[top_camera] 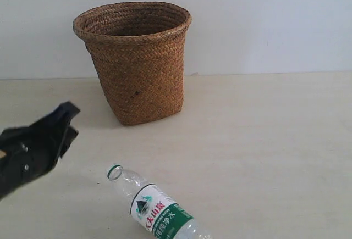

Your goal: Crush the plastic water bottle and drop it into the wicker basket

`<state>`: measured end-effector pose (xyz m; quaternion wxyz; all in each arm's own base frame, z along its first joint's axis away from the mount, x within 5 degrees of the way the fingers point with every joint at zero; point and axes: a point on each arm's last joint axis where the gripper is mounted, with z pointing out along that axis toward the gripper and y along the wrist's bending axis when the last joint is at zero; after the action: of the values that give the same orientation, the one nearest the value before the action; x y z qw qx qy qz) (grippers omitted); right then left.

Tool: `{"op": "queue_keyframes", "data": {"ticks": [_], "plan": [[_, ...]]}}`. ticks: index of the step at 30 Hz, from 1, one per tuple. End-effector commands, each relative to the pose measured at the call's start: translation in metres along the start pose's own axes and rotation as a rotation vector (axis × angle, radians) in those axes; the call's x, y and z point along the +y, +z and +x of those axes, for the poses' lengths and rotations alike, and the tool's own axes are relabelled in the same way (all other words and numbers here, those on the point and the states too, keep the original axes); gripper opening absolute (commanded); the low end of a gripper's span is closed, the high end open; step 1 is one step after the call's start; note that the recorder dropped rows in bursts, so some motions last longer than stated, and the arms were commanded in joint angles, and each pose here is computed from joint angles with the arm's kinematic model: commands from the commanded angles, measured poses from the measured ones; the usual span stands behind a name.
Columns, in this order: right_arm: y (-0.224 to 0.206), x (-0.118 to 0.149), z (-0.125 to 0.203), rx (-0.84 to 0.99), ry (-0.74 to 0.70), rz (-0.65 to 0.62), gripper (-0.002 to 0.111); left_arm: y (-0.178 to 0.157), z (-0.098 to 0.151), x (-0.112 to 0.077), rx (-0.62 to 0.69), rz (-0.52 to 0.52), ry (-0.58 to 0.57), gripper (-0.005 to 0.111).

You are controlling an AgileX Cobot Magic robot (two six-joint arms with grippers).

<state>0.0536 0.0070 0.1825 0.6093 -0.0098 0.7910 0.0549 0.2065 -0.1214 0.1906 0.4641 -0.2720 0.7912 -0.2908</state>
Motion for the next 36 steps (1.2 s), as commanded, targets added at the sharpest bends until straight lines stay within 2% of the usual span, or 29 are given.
{"op": "queue_keyframes", "data": {"ticks": [1, 2, 4, 6, 10, 12, 16, 19, 22, 25, 31, 36], "plan": [[0.000, 0.000, -0.001, -0.010, 0.001, 0.001, 0.000, -0.015, -0.026, -0.061, 0.032, 0.335, 0.712, 0.004], [0.000, 0.000, -0.001, -0.010, 0.001, 0.001, 0.000, -0.018, -0.029, -0.070, 0.062, 0.357, 0.895, 0.004], [0.000, 0.000, -0.001, -0.010, 0.001, 0.001, 0.000, -0.021, -0.038, -0.085, 0.153, 0.324, 1.255, 0.004], [0.000, 0.000, -0.001, -0.010, -0.001, 0.001, 0.000, -0.022, -0.051, -0.095, 0.222, 0.249, 1.491, 0.004], [0.000, 0.000, -0.001, -0.010, -0.001, 0.001, 0.000, -0.017, -0.070, -0.104, 0.347, 0.096, 1.829, 0.004], [0.000, 0.000, -0.001, -0.010, -0.001, 0.001, 0.000, -0.011, -0.071, -0.104, 0.440, 0.070, 1.970, 0.004], [0.000, 0.000, -0.001, -0.010, -0.001, 0.001, 0.000, 0.010, -0.059, -0.090, 0.722, 0.082, 2.247, 0.004], [0.000, 0.000, -0.001, -0.010, 0.001, 0.001, 0.000, 0.029, -0.045, -0.080, 0.832, 0.135, 2.358, 0.004], [0.000, 0.000, -0.001, -0.010, 0.001, 0.001, 0.000, 0.049, -0.031, -0.073, 0.853, 0.184, 2.402, 0.004], [0.000, 0.000, -0.001, -0.010, 0.001, 0.001, 0.000, 0.064, -0.021, -0.072, 0.809, 0.242, 2.456, 0.004], [0.000, 0.000, -0.001, -0.010, 0.001, 0.001, 0.000, 0.082, -0.012, -0.083, 0.560, 0.355, 2.547, 0.004], [0.000, 0.000, -0.001, -0.010, 0.001, 0.001, 0.000, 0.092, -0.004, -0.079, 0.572, 0.393, 2.603, 0.004]]}}
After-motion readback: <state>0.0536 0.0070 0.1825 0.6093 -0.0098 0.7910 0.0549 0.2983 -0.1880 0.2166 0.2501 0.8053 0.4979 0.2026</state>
